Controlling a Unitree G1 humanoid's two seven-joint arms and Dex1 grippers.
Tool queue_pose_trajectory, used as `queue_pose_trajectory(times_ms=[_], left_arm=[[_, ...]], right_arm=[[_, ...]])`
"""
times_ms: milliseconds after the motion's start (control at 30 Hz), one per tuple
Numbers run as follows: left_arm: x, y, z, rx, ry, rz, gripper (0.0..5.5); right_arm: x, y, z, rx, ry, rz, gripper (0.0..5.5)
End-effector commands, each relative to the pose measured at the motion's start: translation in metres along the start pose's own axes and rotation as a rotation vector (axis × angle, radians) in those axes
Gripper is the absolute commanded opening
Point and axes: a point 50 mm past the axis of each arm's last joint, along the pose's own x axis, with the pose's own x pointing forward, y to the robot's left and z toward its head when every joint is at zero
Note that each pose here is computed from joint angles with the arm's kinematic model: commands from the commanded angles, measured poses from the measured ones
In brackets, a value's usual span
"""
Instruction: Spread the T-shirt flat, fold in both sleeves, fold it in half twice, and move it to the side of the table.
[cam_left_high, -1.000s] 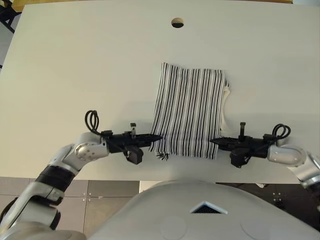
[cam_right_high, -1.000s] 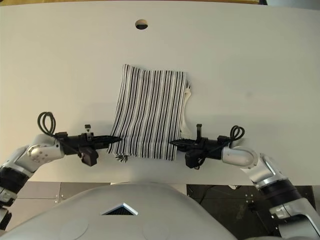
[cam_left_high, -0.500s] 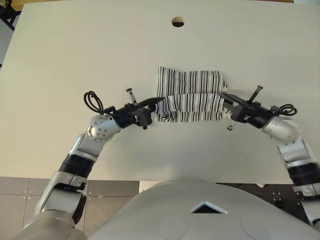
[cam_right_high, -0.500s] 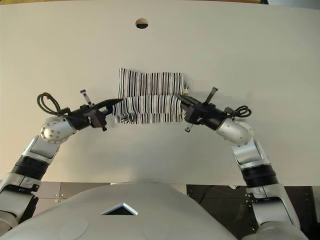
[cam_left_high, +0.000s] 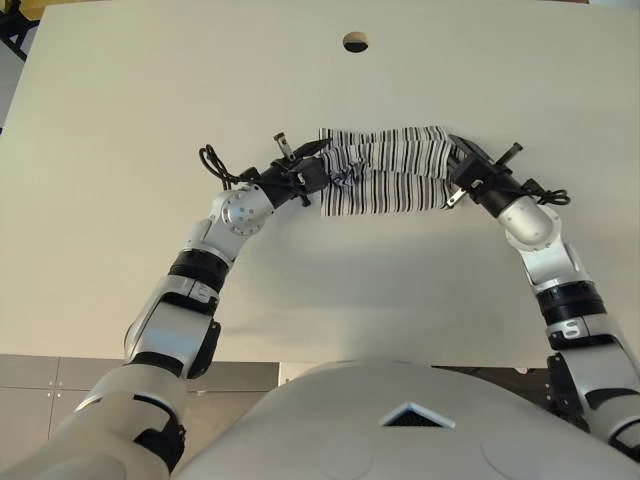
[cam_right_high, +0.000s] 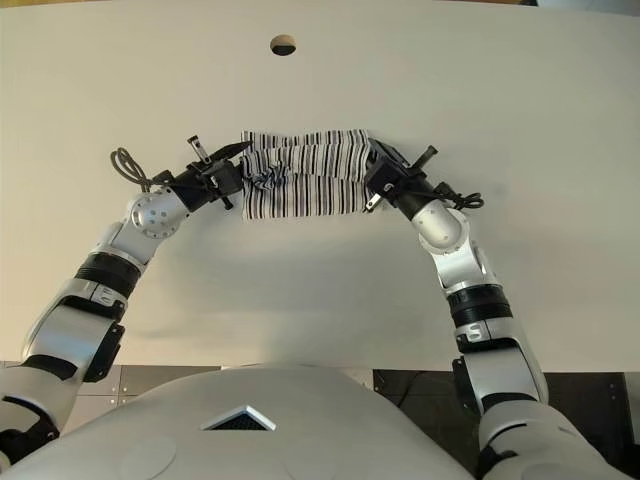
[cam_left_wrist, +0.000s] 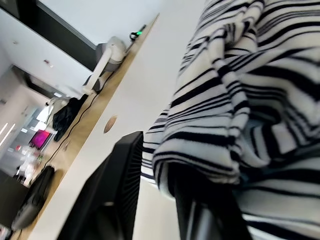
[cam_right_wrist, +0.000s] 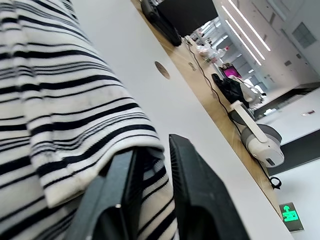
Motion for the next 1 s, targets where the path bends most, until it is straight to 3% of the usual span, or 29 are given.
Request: queue_pose_trajectory(times_ms=[33,333,767,833,1000], left_arm=[[-0.002,-0.001,-0.007,-0.063,0.031,0.087,1.64],[0.002,0.024,-0.002,-0.182,-0.028,0.207,3.02],[-0.001,0.034,-0.033,-0.406,0.188,0.309,5.13],[-0.002,0.039,-0.038,-0.447,0.225,0.346,5.43],[0.004,0.044,-0.037,-0.655,0.185,0.379,5.48]], right_arm=[[0.014,0.001,0.004,0.008,-0.035,0.004,1.6],[0.028,-0.006,0.004,0.004,-0.04,-0.004,3.14],[0.029,-0.037,-0.013,0.518,0.02,-0.156,5.5],[0.03,-0.042,-0.014,0.564,0.02,-0.179,5.5],[0.039,-0.04,-0.016,0.755,0.029,-0.201,5.5]])
